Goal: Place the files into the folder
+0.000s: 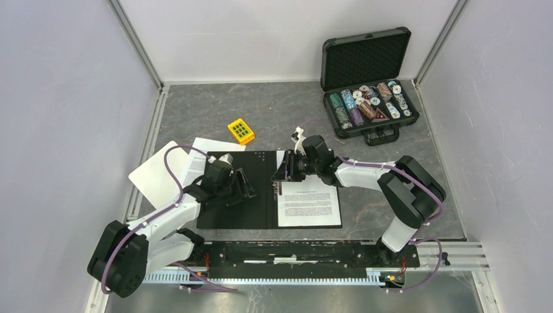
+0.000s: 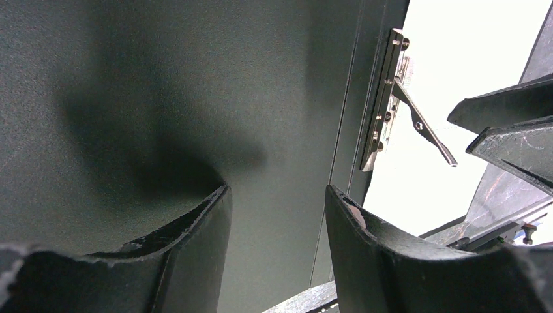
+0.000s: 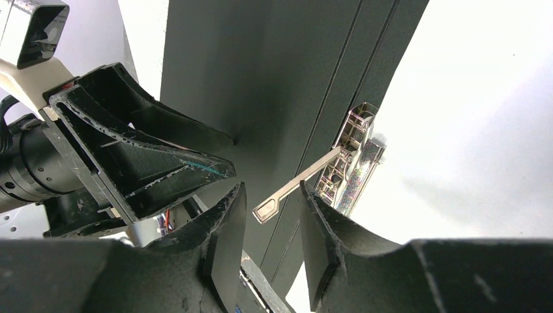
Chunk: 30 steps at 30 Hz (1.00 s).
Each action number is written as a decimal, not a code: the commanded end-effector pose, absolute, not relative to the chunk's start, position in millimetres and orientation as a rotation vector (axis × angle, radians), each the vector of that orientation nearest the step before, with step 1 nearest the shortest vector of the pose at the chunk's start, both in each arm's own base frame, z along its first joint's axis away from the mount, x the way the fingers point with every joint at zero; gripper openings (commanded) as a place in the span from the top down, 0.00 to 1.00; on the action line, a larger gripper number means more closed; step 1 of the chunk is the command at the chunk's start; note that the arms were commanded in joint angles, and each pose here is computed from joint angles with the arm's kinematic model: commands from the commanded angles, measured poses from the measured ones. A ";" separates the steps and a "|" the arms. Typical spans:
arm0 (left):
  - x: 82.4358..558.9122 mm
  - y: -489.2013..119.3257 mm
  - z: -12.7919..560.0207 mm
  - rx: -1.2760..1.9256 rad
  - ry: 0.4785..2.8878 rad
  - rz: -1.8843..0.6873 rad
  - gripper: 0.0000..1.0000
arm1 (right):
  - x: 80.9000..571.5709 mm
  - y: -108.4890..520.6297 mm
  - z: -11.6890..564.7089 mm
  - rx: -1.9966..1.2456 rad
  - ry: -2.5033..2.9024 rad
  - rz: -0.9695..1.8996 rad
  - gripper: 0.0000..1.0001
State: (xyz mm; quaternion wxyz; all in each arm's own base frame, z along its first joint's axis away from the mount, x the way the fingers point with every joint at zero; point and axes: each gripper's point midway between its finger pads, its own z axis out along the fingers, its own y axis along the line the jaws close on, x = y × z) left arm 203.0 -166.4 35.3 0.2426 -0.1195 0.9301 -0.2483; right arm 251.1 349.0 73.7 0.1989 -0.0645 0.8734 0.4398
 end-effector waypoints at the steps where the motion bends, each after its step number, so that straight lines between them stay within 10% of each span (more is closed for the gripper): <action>1: 208.5 -166.5 38.6 -0.325 2.515 -0.685 0.38 | 252.1 350.7 82.7 -0.189 2.408 1.254 0.59; 30: 208.7 -166.3 31.0 -0.334 2.524 -0.678 0.39 | 224.6 344.2 47.8 -0.248 2.484 1.226 0.66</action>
